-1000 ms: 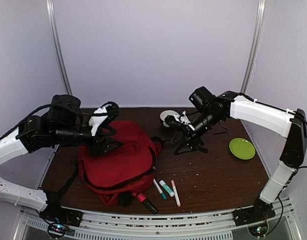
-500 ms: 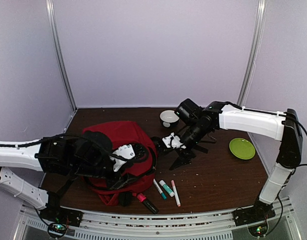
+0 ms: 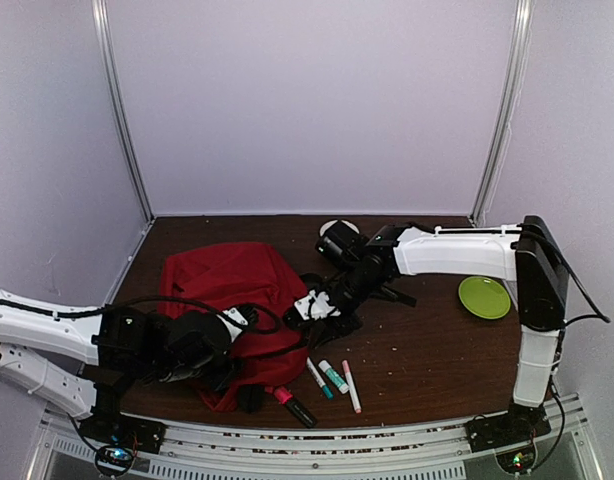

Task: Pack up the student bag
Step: Grab the largest pocket of the student bag.

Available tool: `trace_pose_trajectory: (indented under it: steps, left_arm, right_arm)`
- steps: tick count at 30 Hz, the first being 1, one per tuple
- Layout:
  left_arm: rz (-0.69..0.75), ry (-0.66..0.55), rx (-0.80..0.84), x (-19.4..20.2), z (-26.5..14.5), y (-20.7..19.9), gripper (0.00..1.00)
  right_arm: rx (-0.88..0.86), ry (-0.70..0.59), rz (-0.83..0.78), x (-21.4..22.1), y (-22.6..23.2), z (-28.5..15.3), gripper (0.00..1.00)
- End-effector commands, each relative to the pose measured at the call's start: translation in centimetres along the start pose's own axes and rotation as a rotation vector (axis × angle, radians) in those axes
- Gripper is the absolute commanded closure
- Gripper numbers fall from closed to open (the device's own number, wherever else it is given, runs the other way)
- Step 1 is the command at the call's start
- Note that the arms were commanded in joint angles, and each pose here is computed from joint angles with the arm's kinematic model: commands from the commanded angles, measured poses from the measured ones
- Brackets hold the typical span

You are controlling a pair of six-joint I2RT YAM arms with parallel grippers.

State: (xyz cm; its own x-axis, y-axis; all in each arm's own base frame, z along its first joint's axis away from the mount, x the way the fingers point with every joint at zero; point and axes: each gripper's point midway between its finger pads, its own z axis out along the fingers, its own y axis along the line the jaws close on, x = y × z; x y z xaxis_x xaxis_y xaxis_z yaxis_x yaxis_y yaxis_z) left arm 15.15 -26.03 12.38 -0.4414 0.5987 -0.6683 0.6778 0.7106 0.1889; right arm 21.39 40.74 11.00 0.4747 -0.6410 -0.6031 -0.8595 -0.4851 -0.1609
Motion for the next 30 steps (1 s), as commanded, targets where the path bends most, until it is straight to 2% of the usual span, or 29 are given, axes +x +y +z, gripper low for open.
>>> trace_pose_trajectory:
  steps: [1,4,7,9,12,16,19,21,23,26,30]
  left_arm:
    - [-0.146,0.013,-0.179,1.6,1.0,4.8,0.47]
    - [-0.210,0.017,-0.262,3.1,1.8,7.8,0.57]
    - [-0.267,-0.034,-0.317,3.3,2.1,10.4,0.62]
    - [-0.282,-0.061,-0.325,3.2,2.5,11.6,0.63]
    - [-0.300,-0.080,-0.332,3.0,3.2,13.0,0.63]
    - [-0.277,-0.072,-0.312,1.9,3.5,13.4,0.52]
    - [-0.268,-0.061,-0.222,0.8,2.4,12.1,0.49]
    - [-0.252,-0.073,-0.179,0.1,0.4,11.3,0.48]
    - [-0.232,-0.115,-0.127,-1.1,-1.8,10.5,0.48]
    - [-0.188,-0.171,-0.019,-2.2,-4.6,8.8,0.48]
    - [-0.132,-0.174,0.072,-3.0,-6.4,6.9,0.52]
  right_arm:
    - [0.074,-0.005,0.004,-0.9,-2.4,-0.1,0.66]
    - [0.119,-0.028,0.033,-1.3,-3.2,-0.3,0.79]
    - [0.203,-0.077,0.076,-2.0,-4.2,-1.1,0.89]
    - [0.260,-0.130,0.113,-3.1,-4.8,-1.9,0.93]
    - [0.331,-0.193,0.187,-4.0,-5.8,-2.8,0.94]
    - [0.341,-0.239,0.230,-4.5,-5.5,-3.1,0.94]
    - [0.312,-0.236,0.237,-4.5,-4.7,-3.2,0.88]
    - [0.284,-0.230,0.213,-4.5,-3.8,-3.2,0.72]
    - [0.275,-0.234,0.195,-4.8,-3.5,-3.5,0.63]
    - [0.262,-0.239,0.204,-5.2,-3.8,-3.8,0.60]
    - [0.214,-0.266,0.241,-5.4,-3.9,-4.2,0.58]
